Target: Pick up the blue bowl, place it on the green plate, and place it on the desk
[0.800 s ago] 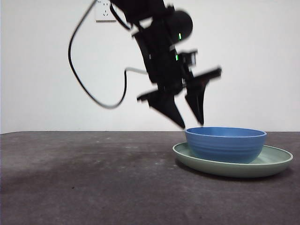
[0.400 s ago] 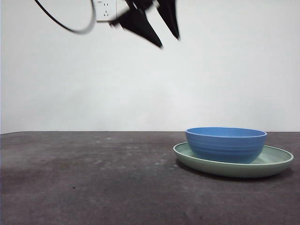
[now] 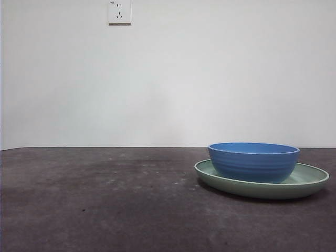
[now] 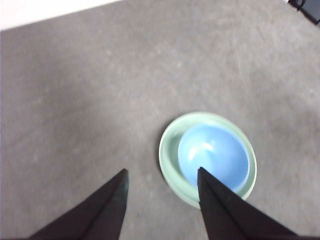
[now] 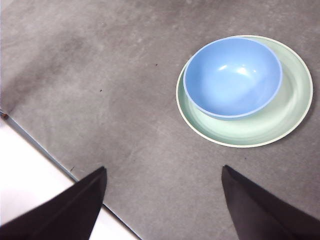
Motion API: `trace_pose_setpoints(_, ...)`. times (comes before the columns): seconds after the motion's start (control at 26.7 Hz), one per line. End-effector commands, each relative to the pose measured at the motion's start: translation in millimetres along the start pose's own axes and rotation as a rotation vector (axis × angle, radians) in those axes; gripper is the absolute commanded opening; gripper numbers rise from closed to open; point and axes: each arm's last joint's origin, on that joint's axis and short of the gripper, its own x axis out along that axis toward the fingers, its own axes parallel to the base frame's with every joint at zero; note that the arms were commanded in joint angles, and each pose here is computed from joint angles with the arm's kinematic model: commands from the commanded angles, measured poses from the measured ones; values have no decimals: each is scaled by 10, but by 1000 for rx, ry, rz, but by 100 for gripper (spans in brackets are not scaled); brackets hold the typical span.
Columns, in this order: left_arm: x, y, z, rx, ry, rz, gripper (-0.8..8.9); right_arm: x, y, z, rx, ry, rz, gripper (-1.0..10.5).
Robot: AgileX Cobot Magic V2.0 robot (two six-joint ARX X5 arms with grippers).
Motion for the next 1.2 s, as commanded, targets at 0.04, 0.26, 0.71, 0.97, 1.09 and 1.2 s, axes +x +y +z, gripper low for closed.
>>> trace_pose_setpoints(0.04,-63,-1,-155,36,-2,-6,227,-29,16,38,-7,-18,0,367)
trace_pose_setpoints(0.26,-221,-11,-662,44,1,-115,227,-28,16,38,-7,-18,0,367)
trace_pose_setpoints(0.71,-267,-10,-1507,24,82,-337,226,-27,16,37,-6,-17,0,367)
trace_pose_setpoints(0.97,-296,-15,-1527,26,78,-350,225,-27,16,37,0,-16,0,367)
trace_pose_setpoints(1.09,-296,-15,-1526,26,78,-349,225,-26,15,34,7,-14,0,367)
trace_pose_setpoints(1.2,-296,-16,-1527,25,78,-349,225,-24,7,35,45,-13,-22,367)
